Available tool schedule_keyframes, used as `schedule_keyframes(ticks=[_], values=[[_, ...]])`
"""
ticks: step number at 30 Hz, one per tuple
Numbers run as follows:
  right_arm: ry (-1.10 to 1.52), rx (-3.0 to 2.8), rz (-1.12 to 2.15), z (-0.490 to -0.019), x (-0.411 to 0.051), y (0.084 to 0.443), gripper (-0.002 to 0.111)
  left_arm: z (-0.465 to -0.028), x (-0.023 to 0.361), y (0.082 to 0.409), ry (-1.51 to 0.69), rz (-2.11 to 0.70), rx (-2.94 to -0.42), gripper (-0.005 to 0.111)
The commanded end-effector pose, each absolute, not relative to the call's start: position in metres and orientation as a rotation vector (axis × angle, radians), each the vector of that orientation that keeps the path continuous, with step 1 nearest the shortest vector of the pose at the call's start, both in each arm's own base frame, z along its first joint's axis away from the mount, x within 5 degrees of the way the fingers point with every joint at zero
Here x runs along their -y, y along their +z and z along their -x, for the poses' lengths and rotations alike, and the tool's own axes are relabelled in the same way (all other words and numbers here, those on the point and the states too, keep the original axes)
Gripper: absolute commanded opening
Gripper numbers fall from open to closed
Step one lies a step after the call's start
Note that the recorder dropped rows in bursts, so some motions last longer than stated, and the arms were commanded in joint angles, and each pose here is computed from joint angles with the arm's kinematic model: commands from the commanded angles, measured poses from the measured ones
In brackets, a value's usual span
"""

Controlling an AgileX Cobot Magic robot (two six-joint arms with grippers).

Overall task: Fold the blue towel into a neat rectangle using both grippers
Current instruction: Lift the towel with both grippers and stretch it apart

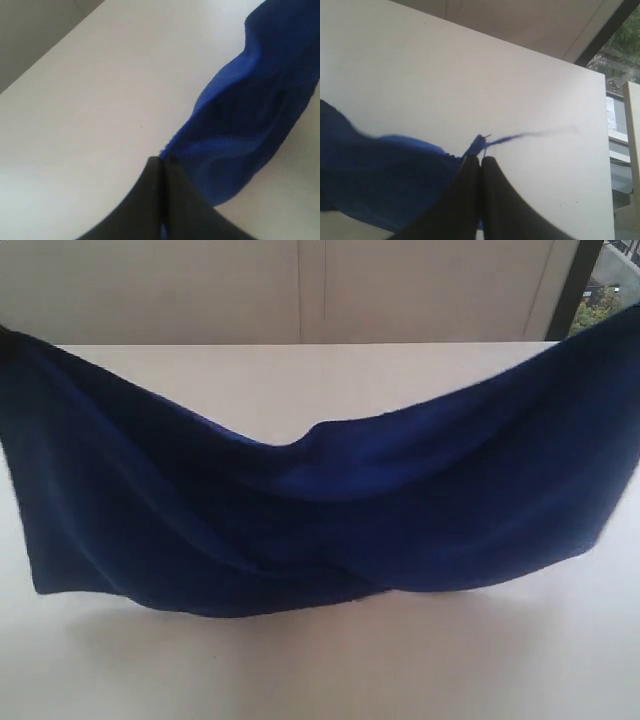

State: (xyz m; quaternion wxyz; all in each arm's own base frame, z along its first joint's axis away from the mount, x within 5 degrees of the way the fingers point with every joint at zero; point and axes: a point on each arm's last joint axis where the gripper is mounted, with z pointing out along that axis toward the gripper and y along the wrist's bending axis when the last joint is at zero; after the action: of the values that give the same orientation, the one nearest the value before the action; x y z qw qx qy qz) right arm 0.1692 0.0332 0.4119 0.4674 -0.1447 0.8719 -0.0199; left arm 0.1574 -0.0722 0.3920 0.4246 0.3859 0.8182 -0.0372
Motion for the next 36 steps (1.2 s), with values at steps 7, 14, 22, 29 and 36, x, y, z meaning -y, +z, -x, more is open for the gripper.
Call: schedule_keyframes(ticks=[7,14,22,29,36], values=[[-0.074,-2.037,0.281,-0.080,-0.006,0.435,0.000,-0.081,0.033,0.410,0.001,-0.870,-2.063,0.000],[-0.106,-1.988,0.133,-0.049,0.009,0.439,0.000,-0.058,0.017,0.414,0.043,-0.722,-2.053,0.000],[-0.160,-2.173,0.101,-0.123,-0.005,0.399,0.000,-0.124,0.033,0.375,0.074,-0.556,-2.181,0.000],[-0.339,-2.296,0.035,-0.220,-0.016,0.323,0.000,-0.213,0.060,0.293,0.185,-0.578,-2.319,0.000],[-0.399,-2.365,0.121,-0.297,-0.030,0.245,0.000,-0.287,0.062,0.225,0.134,-0.488,-2.327,0.000]])
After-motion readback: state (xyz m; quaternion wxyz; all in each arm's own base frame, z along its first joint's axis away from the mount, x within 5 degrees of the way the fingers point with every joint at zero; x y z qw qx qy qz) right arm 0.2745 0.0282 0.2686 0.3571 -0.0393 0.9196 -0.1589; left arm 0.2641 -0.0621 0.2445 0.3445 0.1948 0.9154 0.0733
